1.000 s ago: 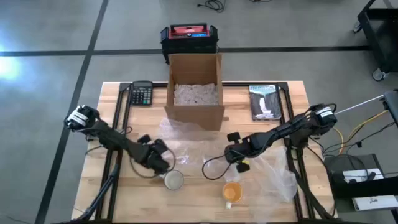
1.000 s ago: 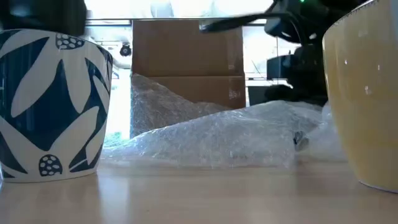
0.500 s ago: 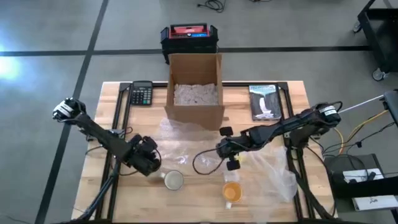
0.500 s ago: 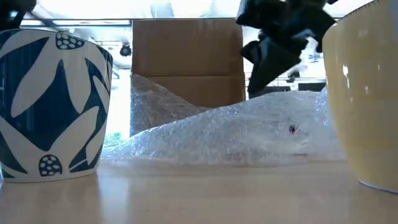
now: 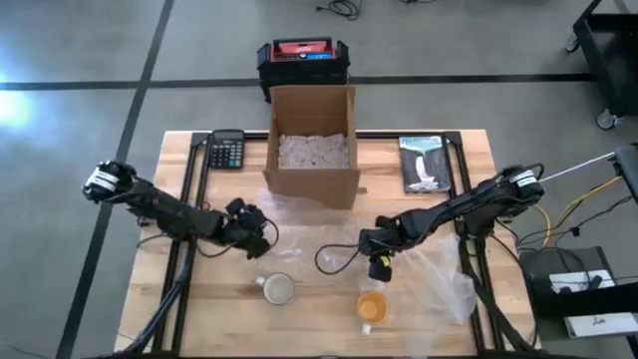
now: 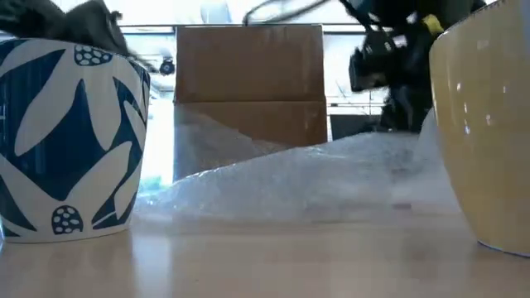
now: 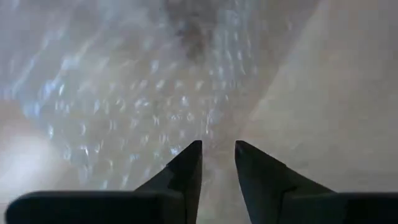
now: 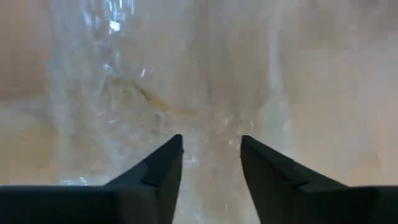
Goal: Wrap mug
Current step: Wrap the blue mug with bubble wrap
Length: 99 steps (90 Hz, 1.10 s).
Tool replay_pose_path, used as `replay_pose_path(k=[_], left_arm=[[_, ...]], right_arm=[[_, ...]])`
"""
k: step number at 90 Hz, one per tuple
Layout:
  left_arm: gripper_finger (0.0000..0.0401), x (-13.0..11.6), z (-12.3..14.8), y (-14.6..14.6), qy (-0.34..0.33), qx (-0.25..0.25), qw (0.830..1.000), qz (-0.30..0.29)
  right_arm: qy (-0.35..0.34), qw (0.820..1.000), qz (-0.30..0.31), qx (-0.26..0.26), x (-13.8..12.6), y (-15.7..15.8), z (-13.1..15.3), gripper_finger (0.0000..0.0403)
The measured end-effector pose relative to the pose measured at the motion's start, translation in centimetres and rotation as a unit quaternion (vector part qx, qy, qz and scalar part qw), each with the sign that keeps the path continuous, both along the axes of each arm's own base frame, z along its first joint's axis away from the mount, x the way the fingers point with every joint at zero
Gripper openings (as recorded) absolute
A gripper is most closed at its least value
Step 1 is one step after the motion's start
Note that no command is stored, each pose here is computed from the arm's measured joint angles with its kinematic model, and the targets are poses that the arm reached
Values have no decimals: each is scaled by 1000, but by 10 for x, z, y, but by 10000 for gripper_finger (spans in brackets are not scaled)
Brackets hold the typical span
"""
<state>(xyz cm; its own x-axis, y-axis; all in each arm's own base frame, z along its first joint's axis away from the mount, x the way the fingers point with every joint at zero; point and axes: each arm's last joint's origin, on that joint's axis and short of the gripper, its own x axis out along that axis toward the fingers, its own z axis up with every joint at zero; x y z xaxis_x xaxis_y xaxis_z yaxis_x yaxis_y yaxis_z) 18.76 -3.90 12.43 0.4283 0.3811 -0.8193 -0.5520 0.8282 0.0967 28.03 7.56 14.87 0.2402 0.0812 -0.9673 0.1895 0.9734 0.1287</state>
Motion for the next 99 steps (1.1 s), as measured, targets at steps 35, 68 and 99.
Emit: replay_pose_path(k=[35, 68, 99], left_arm=[[26, -32, 0, -56, -33, -154, 987, 26], [64, -18, 91, -64, -97, -45, 988, -115], [201, 20, 156, -93, -108, -93, 963, -230]], right_arm=[[-21, 988, 133, -78, -5, 7, -9, 175], [-80, 978, 150, -118, 25, 11, 39, 218], [-64, 987, 107, -103, 22, 12, 39, 256]])
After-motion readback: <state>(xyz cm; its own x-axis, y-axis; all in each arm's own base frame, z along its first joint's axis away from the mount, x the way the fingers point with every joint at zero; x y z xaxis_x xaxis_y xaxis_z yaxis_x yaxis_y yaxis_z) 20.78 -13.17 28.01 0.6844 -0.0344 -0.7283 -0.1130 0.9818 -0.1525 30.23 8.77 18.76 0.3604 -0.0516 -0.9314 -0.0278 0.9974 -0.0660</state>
